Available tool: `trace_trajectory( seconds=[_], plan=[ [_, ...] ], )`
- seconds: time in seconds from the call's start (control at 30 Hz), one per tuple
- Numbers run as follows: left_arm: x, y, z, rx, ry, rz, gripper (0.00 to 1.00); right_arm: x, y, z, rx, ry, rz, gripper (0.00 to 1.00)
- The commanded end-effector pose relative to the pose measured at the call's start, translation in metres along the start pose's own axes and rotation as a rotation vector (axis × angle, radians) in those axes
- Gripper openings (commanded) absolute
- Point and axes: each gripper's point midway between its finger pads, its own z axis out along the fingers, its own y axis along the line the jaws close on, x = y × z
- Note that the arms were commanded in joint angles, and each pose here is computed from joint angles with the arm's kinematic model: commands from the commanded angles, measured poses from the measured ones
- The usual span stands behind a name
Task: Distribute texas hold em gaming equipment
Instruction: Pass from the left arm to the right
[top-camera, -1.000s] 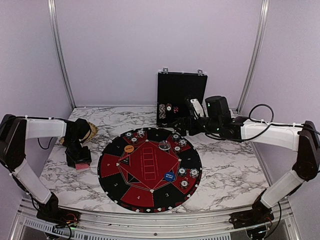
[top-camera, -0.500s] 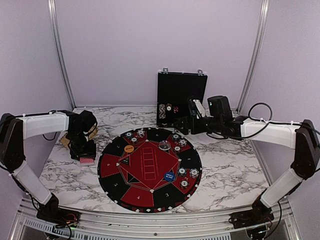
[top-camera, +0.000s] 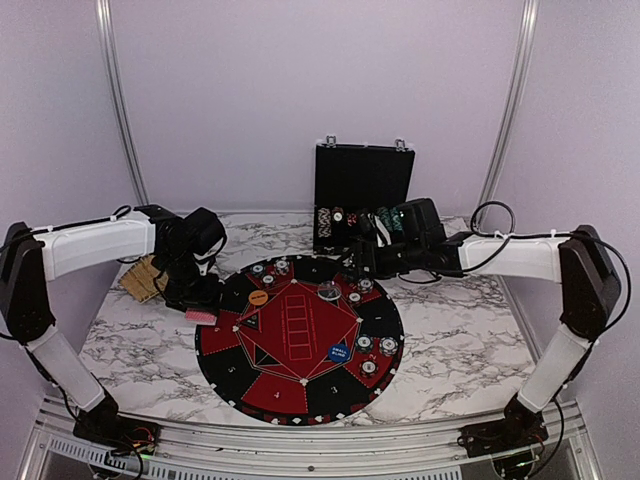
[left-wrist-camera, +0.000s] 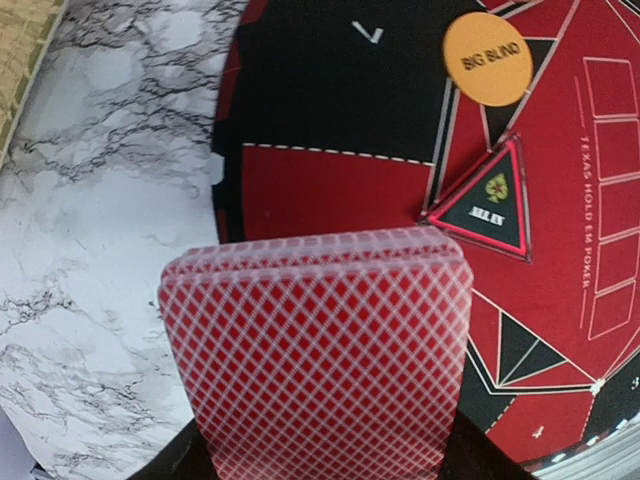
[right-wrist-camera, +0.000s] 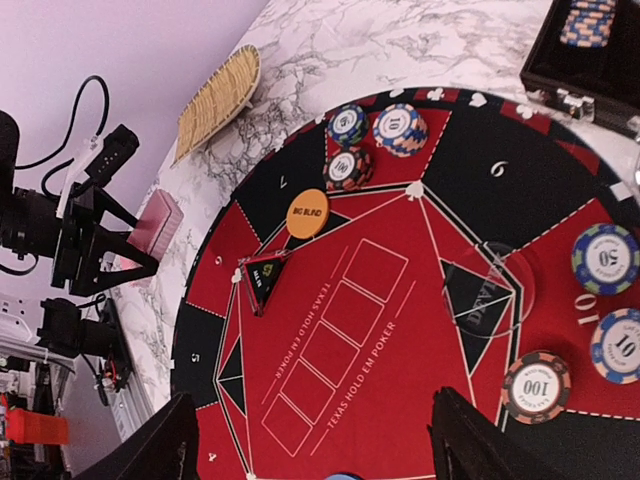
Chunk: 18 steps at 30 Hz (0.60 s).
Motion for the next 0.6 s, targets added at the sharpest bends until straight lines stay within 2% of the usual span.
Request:
trace_trajectory(
  seconds=[0.0, 0.33, 0.57],
  plan=[
    [0.006, -0.021, -0.006, 0.012, 0.034, 0.097, 0.43, -0.003, 0.018, 0.01, -0.121, 0.047, 0.074, 0.77],
    [0.017, -0.071, -0.009, 0.04, 0.057, 0.283, 0.43, 0.023, 0.043, 0.048, -0.18, 0.153, 0.108, 0.74],
    [0.028, -0.097, -0.008, 0.054, 0.077, 0.388, 0.43, 0.032, 0.06, 0.071, -0.253, 0.179, 0.129, 0.71]
  ],
)
